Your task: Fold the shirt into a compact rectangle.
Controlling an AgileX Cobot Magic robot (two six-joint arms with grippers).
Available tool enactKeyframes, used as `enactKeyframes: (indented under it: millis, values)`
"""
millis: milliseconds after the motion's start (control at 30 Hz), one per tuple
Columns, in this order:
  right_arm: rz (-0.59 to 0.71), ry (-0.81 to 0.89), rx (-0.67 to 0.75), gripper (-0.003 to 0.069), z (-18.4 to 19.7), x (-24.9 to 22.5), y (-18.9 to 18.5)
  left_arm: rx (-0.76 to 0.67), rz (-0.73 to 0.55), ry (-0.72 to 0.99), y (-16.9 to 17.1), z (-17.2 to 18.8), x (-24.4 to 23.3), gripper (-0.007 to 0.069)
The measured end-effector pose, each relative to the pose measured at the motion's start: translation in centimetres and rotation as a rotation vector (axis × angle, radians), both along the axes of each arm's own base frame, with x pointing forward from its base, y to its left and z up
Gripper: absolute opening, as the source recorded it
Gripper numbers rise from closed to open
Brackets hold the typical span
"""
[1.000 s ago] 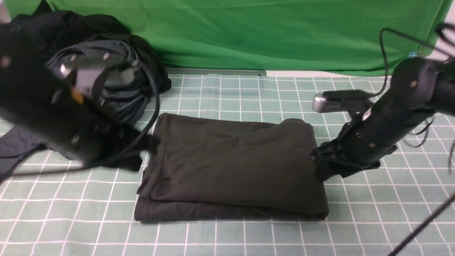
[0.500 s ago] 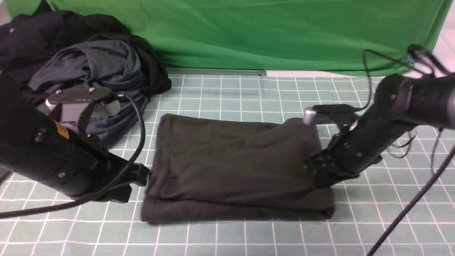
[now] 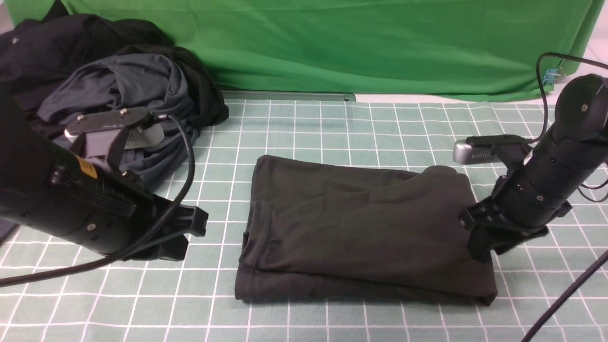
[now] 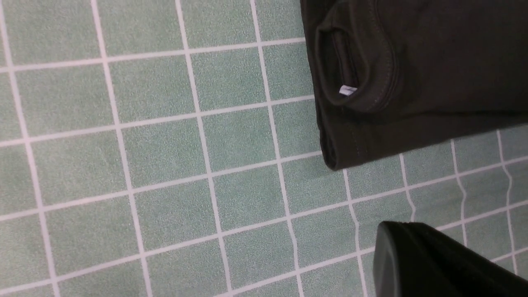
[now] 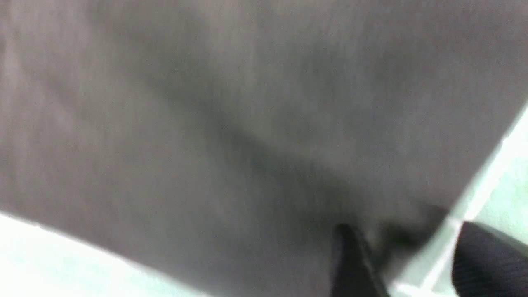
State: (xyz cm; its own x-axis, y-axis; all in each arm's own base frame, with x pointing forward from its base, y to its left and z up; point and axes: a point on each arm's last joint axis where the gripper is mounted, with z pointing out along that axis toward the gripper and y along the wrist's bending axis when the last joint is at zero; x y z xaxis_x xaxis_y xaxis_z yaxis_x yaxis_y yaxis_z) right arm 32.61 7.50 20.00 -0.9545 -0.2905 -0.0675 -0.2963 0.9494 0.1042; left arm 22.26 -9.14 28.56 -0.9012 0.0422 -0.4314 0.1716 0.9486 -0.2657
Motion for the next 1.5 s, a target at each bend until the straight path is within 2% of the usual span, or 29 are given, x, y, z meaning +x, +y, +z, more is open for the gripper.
enactKeyframes:
  millis: [33, 100, 167, 200, 233, 300, 333, 433, 500, 533, 567, 600, 733, 800, 933, 1167, 1500]
  values:
    - [0.017, -0.003, -0.021, 0.031, 0.6, -0.3, -0.2, 0.0, 0.0, 0.001, 0.0, 0.0, 0.0, -0.0006]
    - [0.028, -0.081, -0.063, 0.0142, 3.8, -1.5, -1.0, 0.004, -0.01, -0.003, 0.1, 0.1, -0.2, -0.0006]
    - [0.019, -0.183, -0.075, 0.0057, 6.9, -2.7, -1.5, 0.0, -0.018, -0.026, 0.2, 0.7, -0.6, -0.0006]
    - [0.015, -0.21, -0.077, 0.0043, 7.6, -3.0, -1.7, 0.0, -0.019, -0.026, 0.2, 0.7, -0.6, -0.0006]
    - [0.002, -0.355, -0.061, 0.0025, 11.6, -5.0, -2.1, -0.01, -0.021, -0.058, 0.3, 1.3, -1.0, -0.0006]
    - [-0.014, -0.578, -0.018, 0.0016, 15.5, -7.7, -2.7, -0.022, -0.021, -0.1, 0.5, 2.1, -1.6, -0.0006]
    - [-0.015, -0.604, -0.013, 0.0016, 16.0, -8.0, -2.8, -0.024, -0.021, -0.11, 0.6, 2.2, -1.7, -0.0006]
    - [-0.042, -1.039, 0.075, 0.0014, 21.5, -15.3, -4.2, -0.058, -0.027, -0.218, 1.0, 4.2, -3.2, -0.0006]
    - [-0.052, -1.24, 0.116, 0.0014, 22.7, -19.3, -5.0, -0.08, -0.032, -0.287, 1.4, 5.4, -4.2, -0.0006]
    - [-0.053, -1.262, 0.12, 0.0014, 22.7, -19.8, -5.1, -0.08, -0.034, -0.287, 1.4, 5.4, -4.2, -0.0006]
    - [-0.061, -1.423, 0.153, 0.0014, 22.9, -23.3, -5.8, -0.099, -0.041, -0.353, 1.7, 6.5, -5.3, -0.0006]
    - [-0.065, -1.468, 0.163, 0.0014, 23.1, -24.2, -5.9, -0.103, -0.042, -0.36, 1.7, 6.7, -5.4, -0.0006]
    - [-0.08, -1.764, 0.228, 0.0014, 19.8, -30.1, -7.1, -0.147, -0.048, -0.506, 2.7, 8.9, -8.6, -0.0006]
    - [-0.085, -1.857, 0.249, 0.002, 17.4, -31.3, -7.3, -0.164, -0.049, -0.589, 3.4, 9.3, -10.6, -0.0006]
    - [-0.088, -1.933, 0.267, 0.005, 15.3, -31.9, -7.4, -0.2, -0.028, -0.671, 4.6, 7.9, -13.9, -0.0006]
    - [-0.088, -1.94, 0.269, 0.0118, 14.5, -31.9, -7.4, -0.282, 0.029, -0.849, 6.0, 4.5, -17.2, -0.0005]
    - [-0.088, -1.939, 0.269, 0.0127, 14.5, -31.9, -7.4, -0.349, 0.083, -1.018, 6.6, 5.4, -17.7, -0.0003]
